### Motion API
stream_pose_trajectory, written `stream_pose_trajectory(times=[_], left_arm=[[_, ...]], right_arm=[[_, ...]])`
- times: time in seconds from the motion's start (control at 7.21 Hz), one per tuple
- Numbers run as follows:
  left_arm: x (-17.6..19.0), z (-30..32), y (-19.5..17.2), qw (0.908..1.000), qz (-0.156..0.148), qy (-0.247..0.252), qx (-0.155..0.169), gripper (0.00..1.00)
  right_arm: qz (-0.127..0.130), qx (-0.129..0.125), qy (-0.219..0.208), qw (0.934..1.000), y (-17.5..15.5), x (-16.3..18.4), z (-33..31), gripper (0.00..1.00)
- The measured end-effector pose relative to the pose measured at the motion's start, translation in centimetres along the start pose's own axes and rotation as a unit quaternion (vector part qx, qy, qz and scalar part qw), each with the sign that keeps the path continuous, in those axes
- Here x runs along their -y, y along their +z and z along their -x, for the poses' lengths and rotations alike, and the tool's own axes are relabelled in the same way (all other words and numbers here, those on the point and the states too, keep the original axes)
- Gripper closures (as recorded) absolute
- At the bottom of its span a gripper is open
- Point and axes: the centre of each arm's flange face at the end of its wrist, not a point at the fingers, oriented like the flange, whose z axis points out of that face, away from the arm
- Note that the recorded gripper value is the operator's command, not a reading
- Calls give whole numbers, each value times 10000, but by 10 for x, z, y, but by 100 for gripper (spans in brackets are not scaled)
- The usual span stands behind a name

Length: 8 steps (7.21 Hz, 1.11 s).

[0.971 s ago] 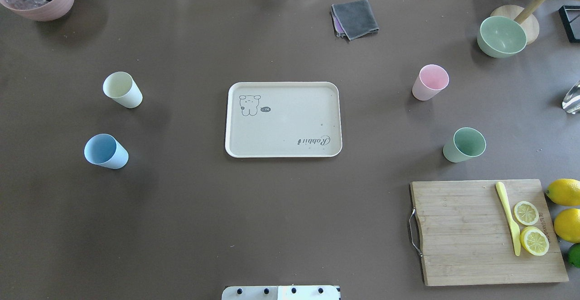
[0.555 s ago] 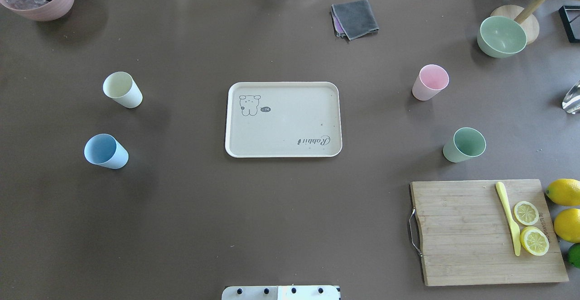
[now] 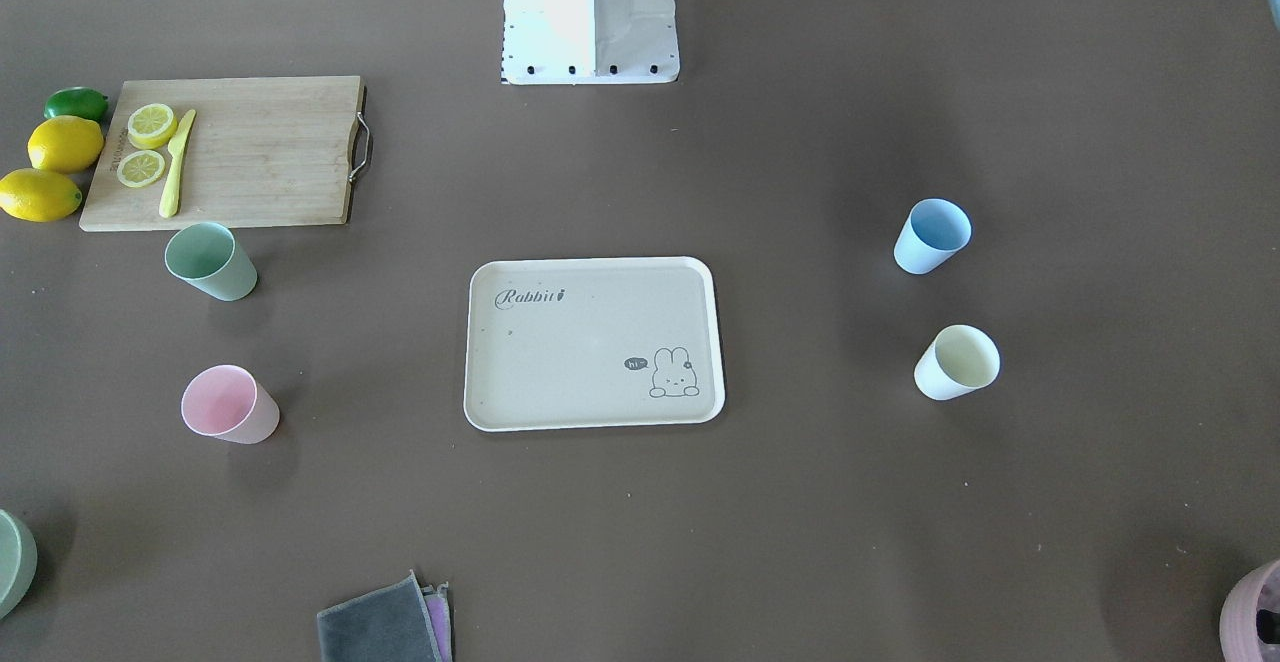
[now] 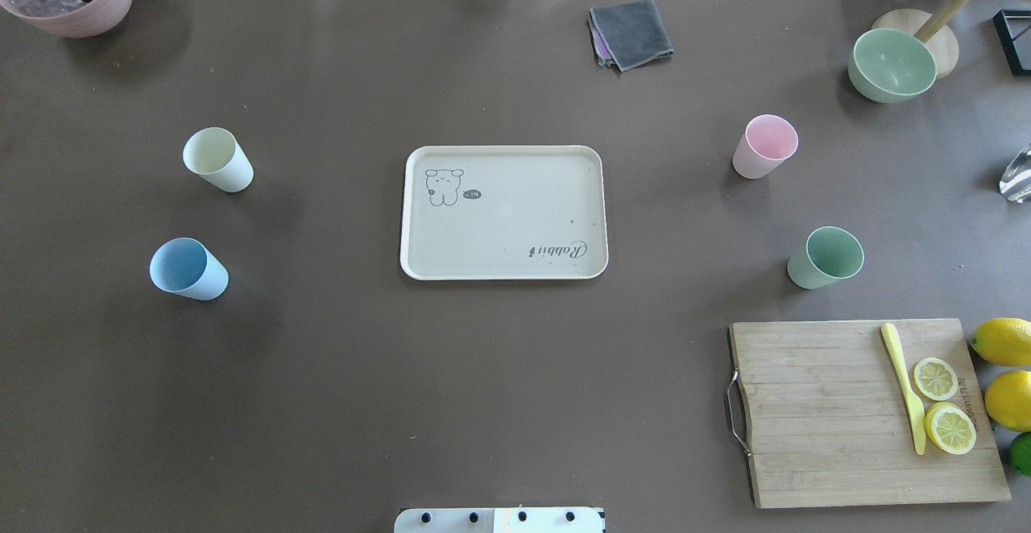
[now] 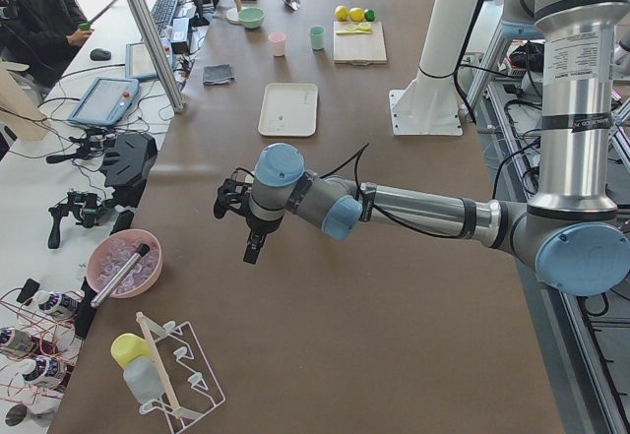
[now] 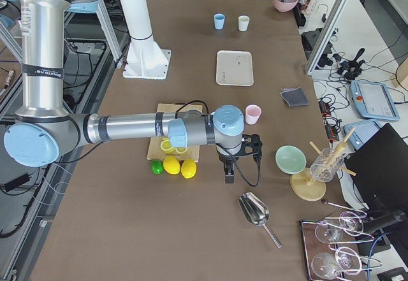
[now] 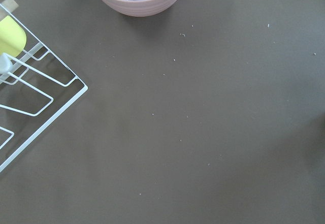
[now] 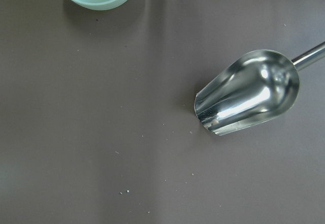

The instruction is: Place all cups on tray

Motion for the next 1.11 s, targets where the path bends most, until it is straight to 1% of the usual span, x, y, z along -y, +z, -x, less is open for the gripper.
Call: stream_pose_trajectory(times=[0.14,0.28,0.42,0.69,0.83,1.11], left_arm=[[2,-4,-1,9997,-108,-222,-31,2],[2,-6,0,9993,-216,-303,-68,2],[4,-10,3,9990,-258,-344,-105,2],[13,-22,7,9988,-282,-348,-174,2],[15,-27,8,9988,-276,-366,-195,2],[16,-29,9,9987,-273,-380,-211,2]], right_arm=[[-58,67,-104,9999,-1,4,13,0],[-111,158,-123,9997,4,7,31,0],[-162,290,3,9994,15,10,56,0],[-185,679,286,9971,49,9,128,0],[-166,775,343,9963,63,5,163,0],[-100,671,254,9974,90,-8,209,0]])
